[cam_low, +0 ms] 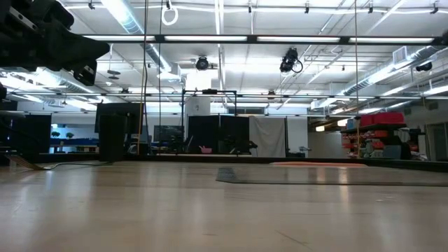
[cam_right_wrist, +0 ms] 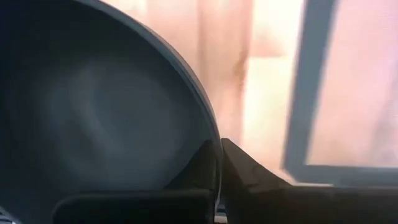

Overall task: Pick & Place Utensil
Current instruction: Put the black bowl on the gray mat

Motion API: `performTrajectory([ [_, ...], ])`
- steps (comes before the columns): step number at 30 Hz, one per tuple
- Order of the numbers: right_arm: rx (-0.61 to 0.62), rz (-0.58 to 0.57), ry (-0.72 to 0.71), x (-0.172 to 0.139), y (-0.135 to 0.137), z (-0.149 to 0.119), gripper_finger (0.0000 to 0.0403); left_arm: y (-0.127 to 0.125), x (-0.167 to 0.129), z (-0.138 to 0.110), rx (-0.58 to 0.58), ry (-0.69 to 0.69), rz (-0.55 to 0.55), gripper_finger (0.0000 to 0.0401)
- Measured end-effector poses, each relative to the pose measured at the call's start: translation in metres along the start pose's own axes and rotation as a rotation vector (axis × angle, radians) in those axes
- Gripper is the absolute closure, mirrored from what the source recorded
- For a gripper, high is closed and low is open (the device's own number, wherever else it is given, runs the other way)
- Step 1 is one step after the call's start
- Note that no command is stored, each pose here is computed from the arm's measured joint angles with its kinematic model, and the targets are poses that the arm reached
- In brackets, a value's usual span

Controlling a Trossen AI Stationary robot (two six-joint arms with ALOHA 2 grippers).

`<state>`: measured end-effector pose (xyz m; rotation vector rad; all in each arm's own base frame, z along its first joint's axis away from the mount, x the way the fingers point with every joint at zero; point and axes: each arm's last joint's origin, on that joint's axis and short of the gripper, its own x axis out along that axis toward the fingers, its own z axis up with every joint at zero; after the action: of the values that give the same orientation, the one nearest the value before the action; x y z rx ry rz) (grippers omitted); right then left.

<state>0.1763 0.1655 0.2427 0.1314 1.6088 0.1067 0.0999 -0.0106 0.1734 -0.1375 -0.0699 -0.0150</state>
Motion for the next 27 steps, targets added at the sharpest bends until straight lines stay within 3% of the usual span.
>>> performTrajectory([
  [11, -0.003, -0.118, -0.135, -0.043, -0.070, 0.038, 0.0396, 0.000, 0.000, 0.000, 0.000, 0.000, 0.000, 0.0387],
  [16, 0.110, -0.145, -0.159, -0.049, -0.113, 0.052, 0.0396, 0.000, 0.000, 0.000, 0.000, 0.000, 0.000, 0.0387],
  [21, 0.350, -0.107, -0.199, -0.052, -0.158, 0.066, 0.0396, 0.000, 0.000, 0.000, 0.000, 0.001, 0.001, 0.0387],
  [27, 0.417, -0.074, -0.260, -0.053, -0.197, 0.071, 0.0396, 0.000, 0.000, 0.000, 0.000, 0.000, 0.000, 0.0387],
])
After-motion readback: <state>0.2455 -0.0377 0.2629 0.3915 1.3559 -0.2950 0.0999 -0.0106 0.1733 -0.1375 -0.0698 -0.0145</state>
